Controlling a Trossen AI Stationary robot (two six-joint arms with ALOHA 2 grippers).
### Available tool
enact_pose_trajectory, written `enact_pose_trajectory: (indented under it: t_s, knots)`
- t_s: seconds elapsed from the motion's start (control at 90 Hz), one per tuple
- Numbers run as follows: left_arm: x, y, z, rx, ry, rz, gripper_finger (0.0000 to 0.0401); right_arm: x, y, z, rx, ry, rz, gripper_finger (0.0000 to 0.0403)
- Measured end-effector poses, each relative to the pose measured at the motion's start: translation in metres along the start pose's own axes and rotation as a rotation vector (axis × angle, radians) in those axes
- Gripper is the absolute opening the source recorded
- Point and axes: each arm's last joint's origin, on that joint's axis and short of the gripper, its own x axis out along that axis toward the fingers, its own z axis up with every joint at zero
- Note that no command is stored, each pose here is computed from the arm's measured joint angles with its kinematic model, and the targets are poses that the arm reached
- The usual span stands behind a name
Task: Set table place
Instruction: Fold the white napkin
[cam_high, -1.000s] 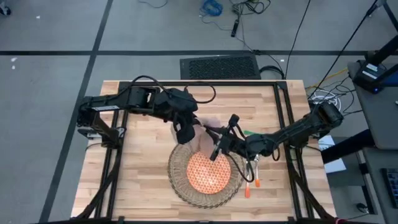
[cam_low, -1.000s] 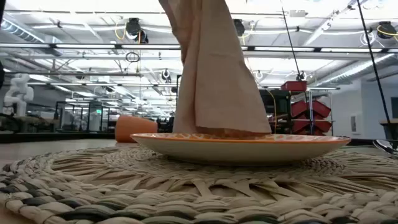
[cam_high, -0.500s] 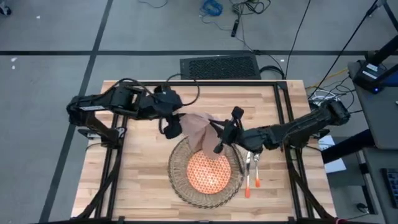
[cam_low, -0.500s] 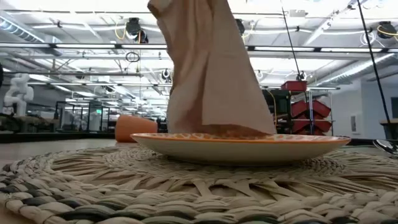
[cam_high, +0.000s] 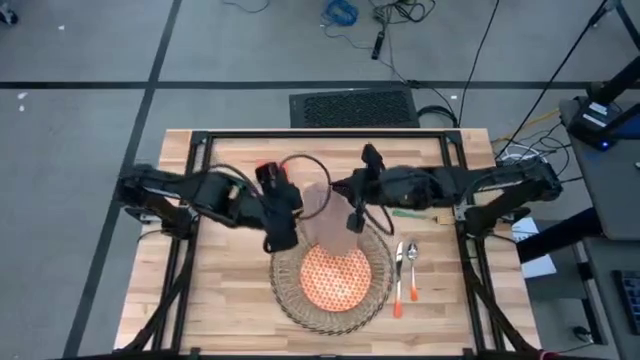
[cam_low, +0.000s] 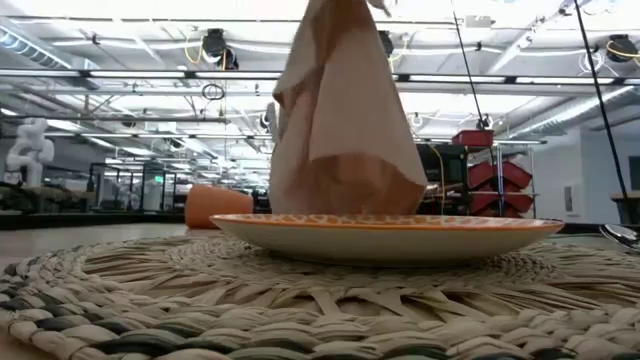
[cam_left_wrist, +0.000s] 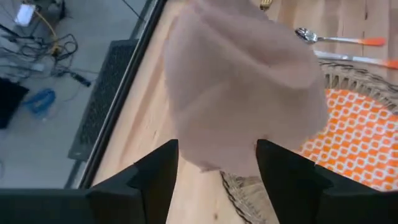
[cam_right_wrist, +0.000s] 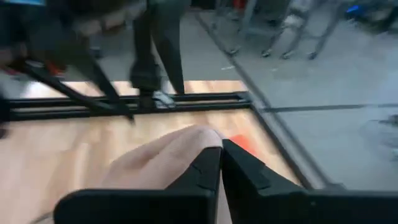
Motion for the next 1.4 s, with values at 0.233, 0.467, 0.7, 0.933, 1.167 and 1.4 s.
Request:
enact_pose_trajectory:
  t_s: [0.233, 0.467, 0.7, 0.933, 1.167, 1.4]
  knots:
    - [0.004, -0.011, 0.010, -0.048, -0.103, 0.066, 0.0203, 0.008, -0.013, -0.002, 0.059, 0.107, 0.047, 0.0000]
    - [0.008, -0.020, 0.016, -0.076, -0.175, 0.155, 0.0203, 0.019, -0.037, -0.005, 0.133, 0.144, 0.071, 0.0000]
    - [0.038, -0.040, 0.013, 0.003, -0.095, 0.207, 0.0203, 0.019, -0.036, -0.001, 0.099, 0.105, 0.146, 0.0000]
    - [0.058, -0.064, 0.009, 0.065, -0.089, 0.312, 0.0203, 0.019, -0.035, 0.001, 0.091, 0.090, 0.201, 0.0000]
    - [0.084, -0.113, -0.011, 0.286, -0.095, 0.558, 0.0203, 0.019, -0.038, 0.002, 0.105, 0.087, 0.269, 0.0000]
    - [0.112, -0.154, -0.033, 0.416, -0.196, 0.810, 0.0203, 0.018, -0.037, 0.007, 0.144, 0.049, 0.365, 0.0000]
